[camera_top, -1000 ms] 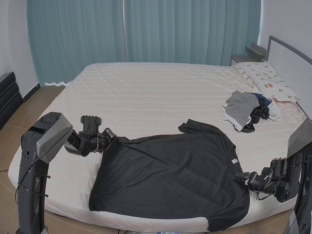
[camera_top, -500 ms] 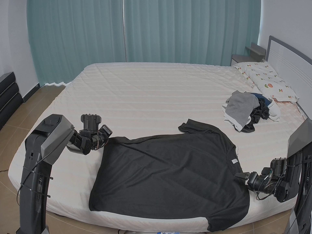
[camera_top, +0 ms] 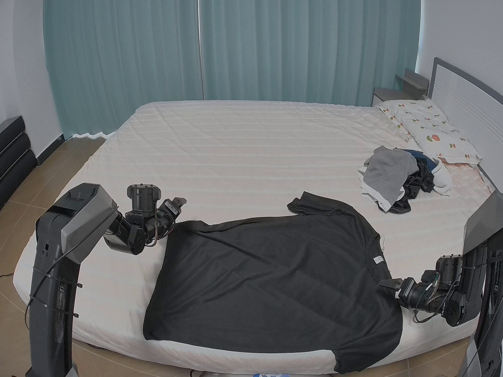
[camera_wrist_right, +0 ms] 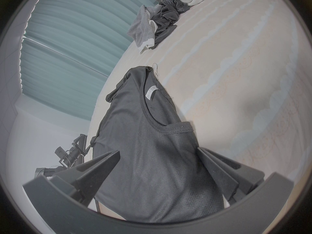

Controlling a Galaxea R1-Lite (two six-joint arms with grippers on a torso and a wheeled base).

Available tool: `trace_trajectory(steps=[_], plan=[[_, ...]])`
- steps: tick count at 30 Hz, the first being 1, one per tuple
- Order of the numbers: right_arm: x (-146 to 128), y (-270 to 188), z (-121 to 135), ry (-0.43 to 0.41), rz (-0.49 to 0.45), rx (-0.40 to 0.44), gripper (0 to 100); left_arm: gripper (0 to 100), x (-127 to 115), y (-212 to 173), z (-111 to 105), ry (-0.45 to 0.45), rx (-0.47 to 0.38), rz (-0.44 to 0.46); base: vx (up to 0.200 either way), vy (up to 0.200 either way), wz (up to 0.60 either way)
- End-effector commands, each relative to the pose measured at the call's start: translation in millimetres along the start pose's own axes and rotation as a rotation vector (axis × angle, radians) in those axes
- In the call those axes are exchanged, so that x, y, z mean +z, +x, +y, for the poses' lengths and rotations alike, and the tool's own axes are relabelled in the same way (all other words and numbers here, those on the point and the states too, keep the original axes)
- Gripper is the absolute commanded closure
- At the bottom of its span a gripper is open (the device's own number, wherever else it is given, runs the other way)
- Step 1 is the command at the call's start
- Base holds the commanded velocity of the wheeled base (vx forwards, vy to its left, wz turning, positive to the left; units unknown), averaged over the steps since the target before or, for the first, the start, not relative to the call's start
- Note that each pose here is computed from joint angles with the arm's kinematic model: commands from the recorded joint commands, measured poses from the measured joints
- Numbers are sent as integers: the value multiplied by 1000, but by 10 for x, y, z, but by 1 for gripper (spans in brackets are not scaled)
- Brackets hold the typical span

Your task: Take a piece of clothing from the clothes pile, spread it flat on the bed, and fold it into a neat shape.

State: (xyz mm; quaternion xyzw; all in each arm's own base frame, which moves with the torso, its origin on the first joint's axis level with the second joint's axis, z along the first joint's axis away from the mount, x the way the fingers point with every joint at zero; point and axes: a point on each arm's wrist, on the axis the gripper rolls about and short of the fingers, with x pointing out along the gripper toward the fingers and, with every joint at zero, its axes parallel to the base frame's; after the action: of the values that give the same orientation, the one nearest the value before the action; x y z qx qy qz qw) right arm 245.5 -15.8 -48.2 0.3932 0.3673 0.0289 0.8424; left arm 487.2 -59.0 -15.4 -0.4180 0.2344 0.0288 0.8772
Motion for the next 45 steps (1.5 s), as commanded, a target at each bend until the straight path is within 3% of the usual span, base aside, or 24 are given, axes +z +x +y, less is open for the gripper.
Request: trace_trajectory(steps=[1,12,25,41,42,45], plan=[[1,-2,-1,-8,-3,3,0,0,-42,-121,-34,4,-13,4,0,0,0],[1,-2,-1,-8,-3,3,0,0,-376,-172,-61,42,26,141,0,0,0],[1,-2,-1,-8,-3,3,0,0,-255,29,-41,64,22,59,0,0,0],[1,-2,-1,-8,-3,3,0,0,-228,89,12,60,42,61,0,0,0],[1,-2,-1,-8,-3,3,0,100,-224,86,8,60,43,60,0,0,0],[1,-2,-1,-8,-3,3,0,100,-227,97,17,64,50,49,0,0,0]])
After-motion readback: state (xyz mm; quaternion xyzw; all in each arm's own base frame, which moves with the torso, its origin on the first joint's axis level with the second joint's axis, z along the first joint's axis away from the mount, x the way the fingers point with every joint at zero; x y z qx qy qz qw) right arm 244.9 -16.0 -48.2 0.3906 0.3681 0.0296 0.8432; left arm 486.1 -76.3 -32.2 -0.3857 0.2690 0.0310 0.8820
